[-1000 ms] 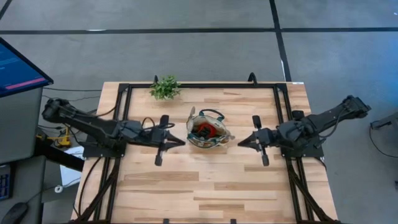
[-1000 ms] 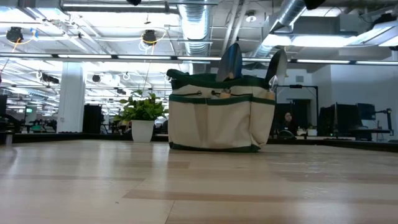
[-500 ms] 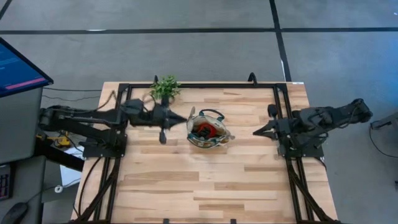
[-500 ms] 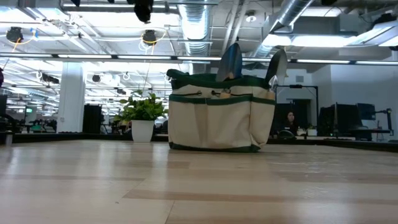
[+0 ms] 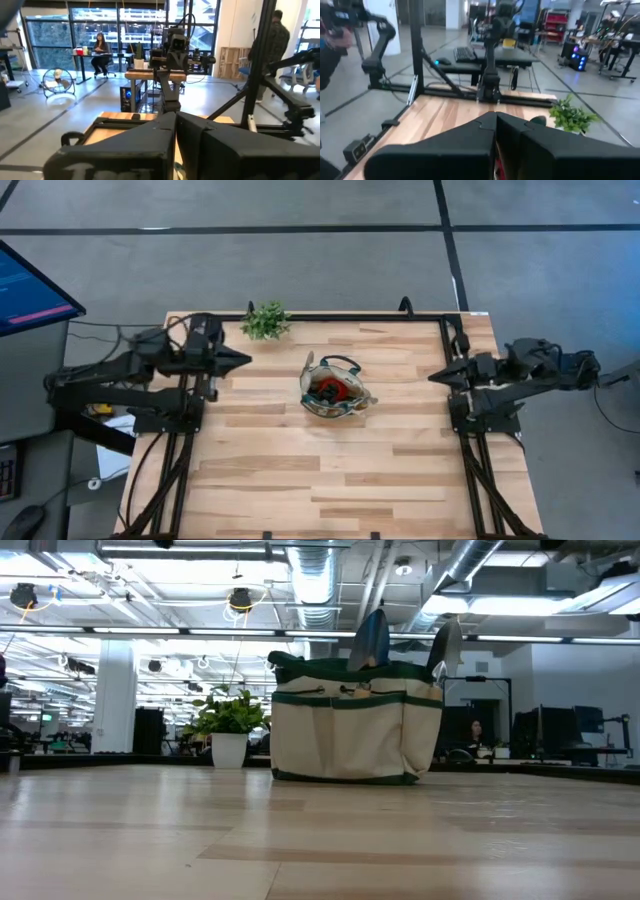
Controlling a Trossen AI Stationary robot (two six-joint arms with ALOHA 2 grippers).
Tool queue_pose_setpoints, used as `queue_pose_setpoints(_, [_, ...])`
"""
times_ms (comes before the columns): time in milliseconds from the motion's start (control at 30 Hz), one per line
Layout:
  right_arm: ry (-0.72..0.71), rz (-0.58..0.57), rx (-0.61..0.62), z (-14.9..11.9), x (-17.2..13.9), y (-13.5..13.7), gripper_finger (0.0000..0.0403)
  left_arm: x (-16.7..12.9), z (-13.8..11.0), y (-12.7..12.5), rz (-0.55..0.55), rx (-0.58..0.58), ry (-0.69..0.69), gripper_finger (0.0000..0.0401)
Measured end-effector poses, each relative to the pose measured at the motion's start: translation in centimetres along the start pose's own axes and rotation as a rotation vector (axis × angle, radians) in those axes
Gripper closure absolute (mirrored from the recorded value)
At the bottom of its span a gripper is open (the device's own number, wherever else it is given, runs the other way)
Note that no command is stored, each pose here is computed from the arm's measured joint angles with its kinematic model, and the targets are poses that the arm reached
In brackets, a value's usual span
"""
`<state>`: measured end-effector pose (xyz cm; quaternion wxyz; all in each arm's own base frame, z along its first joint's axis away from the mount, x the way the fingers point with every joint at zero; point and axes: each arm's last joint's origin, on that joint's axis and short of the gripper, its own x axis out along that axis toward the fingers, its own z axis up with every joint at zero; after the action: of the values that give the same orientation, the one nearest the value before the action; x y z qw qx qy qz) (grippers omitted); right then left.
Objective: Pick & Place Garden tools in Gardening bag
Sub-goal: Return to home position
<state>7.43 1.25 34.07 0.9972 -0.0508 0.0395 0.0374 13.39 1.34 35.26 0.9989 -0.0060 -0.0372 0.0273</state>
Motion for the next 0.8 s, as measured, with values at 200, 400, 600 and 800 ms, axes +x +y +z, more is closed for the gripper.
queue_pose_setpoints(200, [-0.041,-0.004,0.012,0.0,-1.5,-0.2,0.0403,-2.5,0.3,-0.1,0.004,-0.015,-0.005,0.04])
queue_pose_setpoints(400, [-0.1,-0.01,0.024,0.0,-3.0,-0.5,0.0403,-4.5,0.5,-0.3,0.003,-0.007,-0.027,0.04])
queue_pose_setpoints(600, [-0.165,-0.014,0.06,-0.1,-4.7,-0.7,0.0403,-5.9,0.5,-0.3,0.003,-0.004,-0.039,0.04])
queue_pose_setpoints(800, [-0.194,-0.069,0.071,-0.9,-6.7,-1.1,0.0403,-6.9,0.8,-0.4,0.003,0.019,-0.074,0.04])
